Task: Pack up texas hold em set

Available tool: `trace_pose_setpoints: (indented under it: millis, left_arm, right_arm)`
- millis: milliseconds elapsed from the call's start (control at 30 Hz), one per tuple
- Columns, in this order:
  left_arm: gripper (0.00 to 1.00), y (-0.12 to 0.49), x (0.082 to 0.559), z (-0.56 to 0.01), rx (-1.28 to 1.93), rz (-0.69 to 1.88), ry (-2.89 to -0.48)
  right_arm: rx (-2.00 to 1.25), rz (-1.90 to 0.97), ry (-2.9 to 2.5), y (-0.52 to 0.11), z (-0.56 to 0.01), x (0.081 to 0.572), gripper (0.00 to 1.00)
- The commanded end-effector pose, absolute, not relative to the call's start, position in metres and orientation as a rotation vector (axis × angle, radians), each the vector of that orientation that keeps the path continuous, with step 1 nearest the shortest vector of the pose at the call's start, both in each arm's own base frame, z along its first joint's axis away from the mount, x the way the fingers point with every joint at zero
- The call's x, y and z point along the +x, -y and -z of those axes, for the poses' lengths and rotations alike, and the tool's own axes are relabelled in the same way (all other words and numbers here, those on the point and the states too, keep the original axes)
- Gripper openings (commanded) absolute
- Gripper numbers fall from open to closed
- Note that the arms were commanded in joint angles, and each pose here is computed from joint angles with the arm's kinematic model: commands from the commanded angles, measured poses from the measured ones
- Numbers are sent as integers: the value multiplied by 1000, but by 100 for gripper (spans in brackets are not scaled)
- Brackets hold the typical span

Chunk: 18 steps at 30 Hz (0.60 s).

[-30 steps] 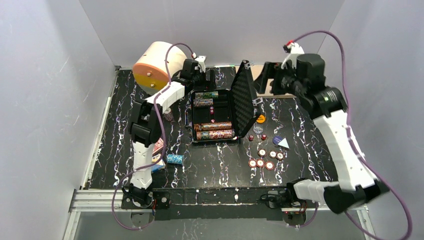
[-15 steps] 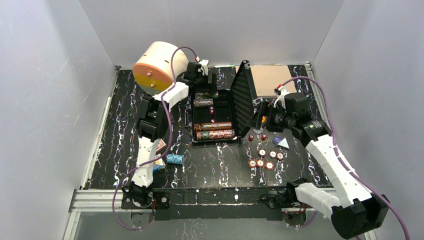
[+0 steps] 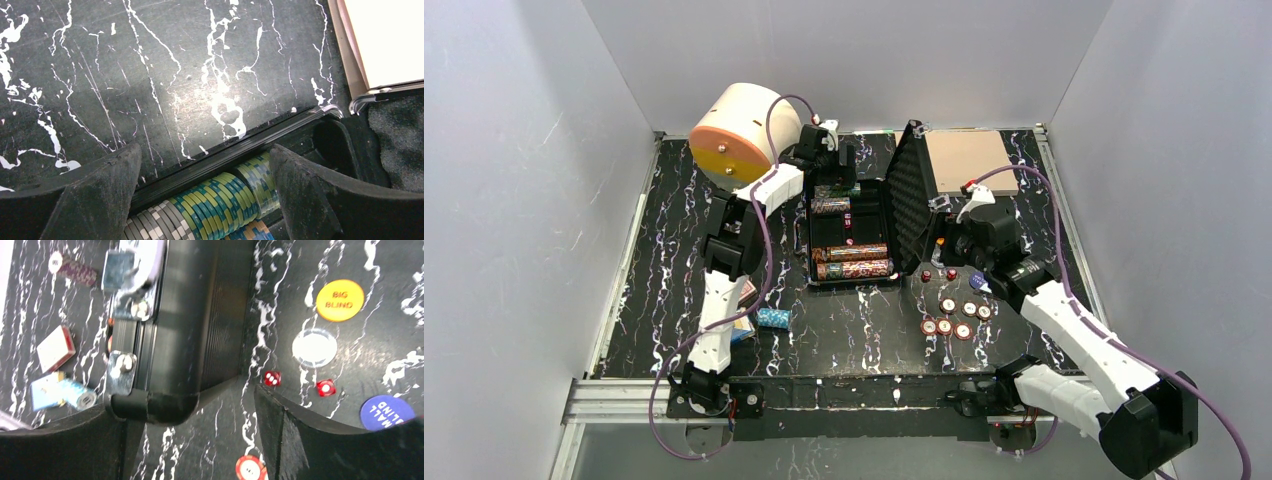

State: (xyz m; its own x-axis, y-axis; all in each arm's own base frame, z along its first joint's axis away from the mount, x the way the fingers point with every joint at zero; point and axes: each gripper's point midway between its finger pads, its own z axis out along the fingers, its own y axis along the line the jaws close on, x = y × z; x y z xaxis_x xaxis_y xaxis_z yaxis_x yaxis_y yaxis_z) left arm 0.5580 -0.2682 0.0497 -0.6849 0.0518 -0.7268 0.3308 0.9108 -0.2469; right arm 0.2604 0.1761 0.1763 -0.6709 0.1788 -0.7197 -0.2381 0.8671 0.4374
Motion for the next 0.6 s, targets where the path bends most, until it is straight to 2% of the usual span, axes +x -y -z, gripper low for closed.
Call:
trace_pose_setpoints:
  millis: [0,133,267,400,567]
  left_arm:
    - [95,259,533,-28,268,409,-2431]
    - [94,258,520,-27,239,435,-2478]
    - [86,259,506,-25,201,474,-2523]
    - [81,252,488,-20,101,459,-2567]
    - [78,252,460,-15,60,441,-2609]
  right_arm:
    - [60,-551,-2003,-167,-202,299,81]
    - [116,-553,-1923,-166,-211,311,78]
    - [125,-526,-1902,-163,-216,317,76]
    - [51,-439,-1975,-163,-213,324,62]
    - [34,-354,-1958,-152,-215,331,60]
